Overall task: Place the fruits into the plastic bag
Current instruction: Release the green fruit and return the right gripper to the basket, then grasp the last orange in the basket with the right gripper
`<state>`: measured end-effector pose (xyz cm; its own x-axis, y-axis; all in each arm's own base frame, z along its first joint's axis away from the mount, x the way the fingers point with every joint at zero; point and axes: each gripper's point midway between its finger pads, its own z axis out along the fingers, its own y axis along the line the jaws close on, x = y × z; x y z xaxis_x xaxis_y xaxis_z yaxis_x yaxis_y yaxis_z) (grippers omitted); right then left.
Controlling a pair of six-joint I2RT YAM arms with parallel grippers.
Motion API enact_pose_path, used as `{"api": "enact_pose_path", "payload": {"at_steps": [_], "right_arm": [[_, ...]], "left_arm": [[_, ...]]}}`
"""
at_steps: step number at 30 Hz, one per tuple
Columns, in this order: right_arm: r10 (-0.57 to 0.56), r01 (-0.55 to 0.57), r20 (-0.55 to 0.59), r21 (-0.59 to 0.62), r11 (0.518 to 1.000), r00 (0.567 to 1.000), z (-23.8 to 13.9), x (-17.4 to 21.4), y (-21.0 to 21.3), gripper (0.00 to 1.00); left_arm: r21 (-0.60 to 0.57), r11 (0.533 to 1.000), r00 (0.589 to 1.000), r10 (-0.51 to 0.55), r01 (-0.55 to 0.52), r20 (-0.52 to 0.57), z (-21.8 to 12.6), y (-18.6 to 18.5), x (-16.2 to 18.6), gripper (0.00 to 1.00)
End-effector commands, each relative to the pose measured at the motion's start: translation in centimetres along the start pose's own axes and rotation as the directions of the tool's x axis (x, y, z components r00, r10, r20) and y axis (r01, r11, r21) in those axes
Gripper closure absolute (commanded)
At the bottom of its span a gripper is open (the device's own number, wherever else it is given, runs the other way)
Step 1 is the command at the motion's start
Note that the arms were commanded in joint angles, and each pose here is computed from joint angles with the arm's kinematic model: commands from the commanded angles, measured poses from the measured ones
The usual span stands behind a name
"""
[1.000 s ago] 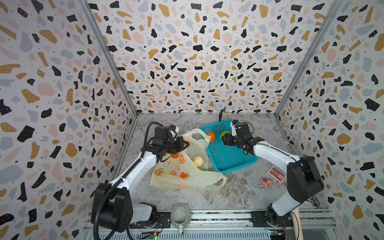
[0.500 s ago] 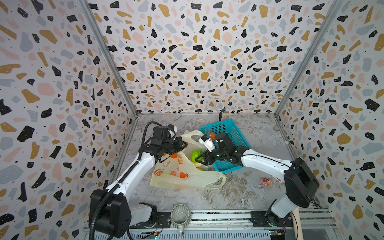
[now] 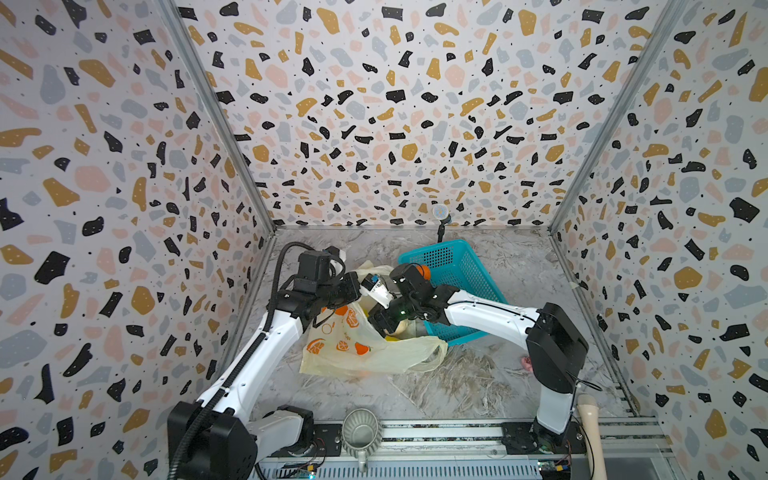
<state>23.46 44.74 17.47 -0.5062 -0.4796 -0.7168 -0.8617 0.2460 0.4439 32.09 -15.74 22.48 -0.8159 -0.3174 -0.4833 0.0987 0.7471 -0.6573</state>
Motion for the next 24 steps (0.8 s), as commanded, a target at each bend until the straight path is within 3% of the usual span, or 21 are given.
{"api": "enact_pose_path", "payload": {"at_steps": [1,7,11,20,24], "right_arm": [[-0.006,0.000,0.178,0.033,0.999,0.984,-7.0,-3.8,-0.1,0.17],[0.063,-0.143,0.388,0.181,0.973,0.919,-16.7,-3.5,-4.7,0.17],[0.172,-0.348,0.474,0.313,0.884,0.863,-19.8,-1.7,-11.0,0.17],[0.353,-0.500,0.383,0.412,0.762,0.854,-14.9,-1.5,-21.3,0.17],[0.410,-0.526,0.342,0.396,0.753,0.845,-11.8,-1.2,-24.8,0.17]], "left_arm": [[0.057,0.998,0.999,0.026,-0.027,0.026,-0.2,-1.4,-0.7,1.00],[0.059,0.998,1.000,0.020,-0.021,0.022,0.4,-1.3,-0.9,1.00],[0.058,0.998,1.000,0.015,-0.016,0.018,0.7,-1.2,-0.9,1.00],[0.068,0.997,1.000,0.023,-0.024,0.018,0.6,-1.4,-0.9,1.00],[0.073,0.997,0.999,0.025,-0.026,0.024,0.5,-1.5,-0.9,1.00]]}}
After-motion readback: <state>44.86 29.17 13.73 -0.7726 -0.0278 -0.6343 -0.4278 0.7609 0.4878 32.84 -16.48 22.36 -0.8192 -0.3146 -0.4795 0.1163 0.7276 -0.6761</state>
